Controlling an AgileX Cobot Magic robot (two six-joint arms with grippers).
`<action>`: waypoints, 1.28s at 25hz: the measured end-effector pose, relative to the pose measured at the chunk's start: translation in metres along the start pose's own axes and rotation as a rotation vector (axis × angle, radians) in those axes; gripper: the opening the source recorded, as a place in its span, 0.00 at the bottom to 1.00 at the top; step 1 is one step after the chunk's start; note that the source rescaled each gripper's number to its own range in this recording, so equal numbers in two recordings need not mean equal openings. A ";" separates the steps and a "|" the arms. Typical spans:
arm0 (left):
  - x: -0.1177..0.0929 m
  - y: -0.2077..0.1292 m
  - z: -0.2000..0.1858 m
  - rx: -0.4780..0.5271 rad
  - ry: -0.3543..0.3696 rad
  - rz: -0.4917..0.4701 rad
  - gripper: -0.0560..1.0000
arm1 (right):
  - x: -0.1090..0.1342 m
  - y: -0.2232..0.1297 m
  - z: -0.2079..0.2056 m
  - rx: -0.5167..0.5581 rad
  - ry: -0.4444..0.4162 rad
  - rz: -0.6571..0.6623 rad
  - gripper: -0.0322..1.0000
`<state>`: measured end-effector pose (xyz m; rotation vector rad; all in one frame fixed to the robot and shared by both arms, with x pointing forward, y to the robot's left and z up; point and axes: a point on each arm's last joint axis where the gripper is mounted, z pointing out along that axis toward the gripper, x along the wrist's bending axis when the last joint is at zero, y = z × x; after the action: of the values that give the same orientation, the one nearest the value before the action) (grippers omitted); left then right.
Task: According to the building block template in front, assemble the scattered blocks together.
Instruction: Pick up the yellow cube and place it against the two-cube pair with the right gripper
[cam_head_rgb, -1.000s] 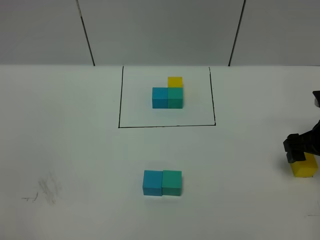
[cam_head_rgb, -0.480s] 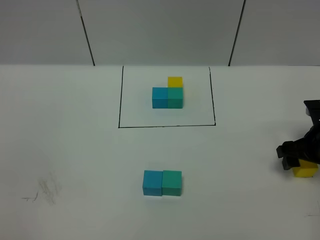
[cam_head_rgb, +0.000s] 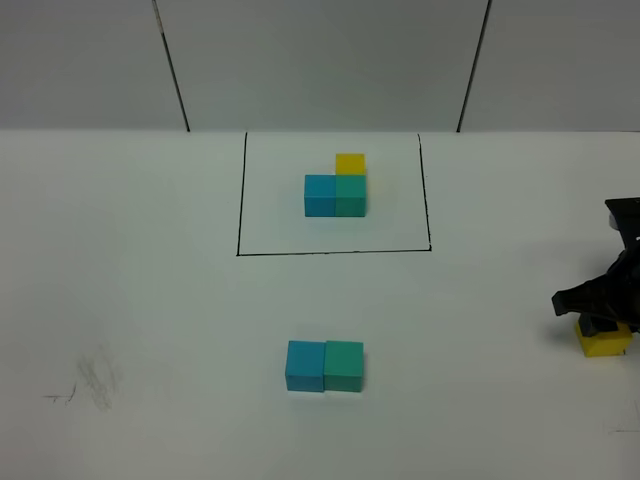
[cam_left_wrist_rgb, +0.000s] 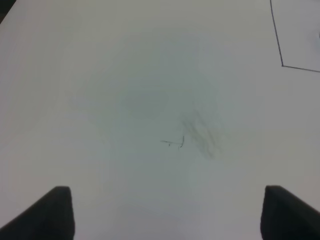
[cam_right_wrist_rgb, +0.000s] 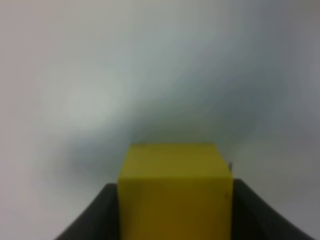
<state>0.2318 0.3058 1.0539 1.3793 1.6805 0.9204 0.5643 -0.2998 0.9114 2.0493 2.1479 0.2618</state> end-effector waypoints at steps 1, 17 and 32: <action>0.000 0.000 0.000 0.000 0.000 0.000 0.90 | 0.000 -0.001 -0.001 0.006 0.001 -0.002 0.06; 0.000 0.000 0.000 0.000 0.000 0.001 0.90 | 0.137 0.049 -0.118 -0.231 0.042 -0.039 0.06; 0.000 0.000 0.000 0.000 0.000 0.001 0.90 | 0.275 0.064 -0.085 -0.154 0.023 0.021 0.06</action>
<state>0.2318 0.3058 1.0539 1.3801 1.6800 0.9209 0.5937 -0.0237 1.0108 1.9935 2.0497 0.4421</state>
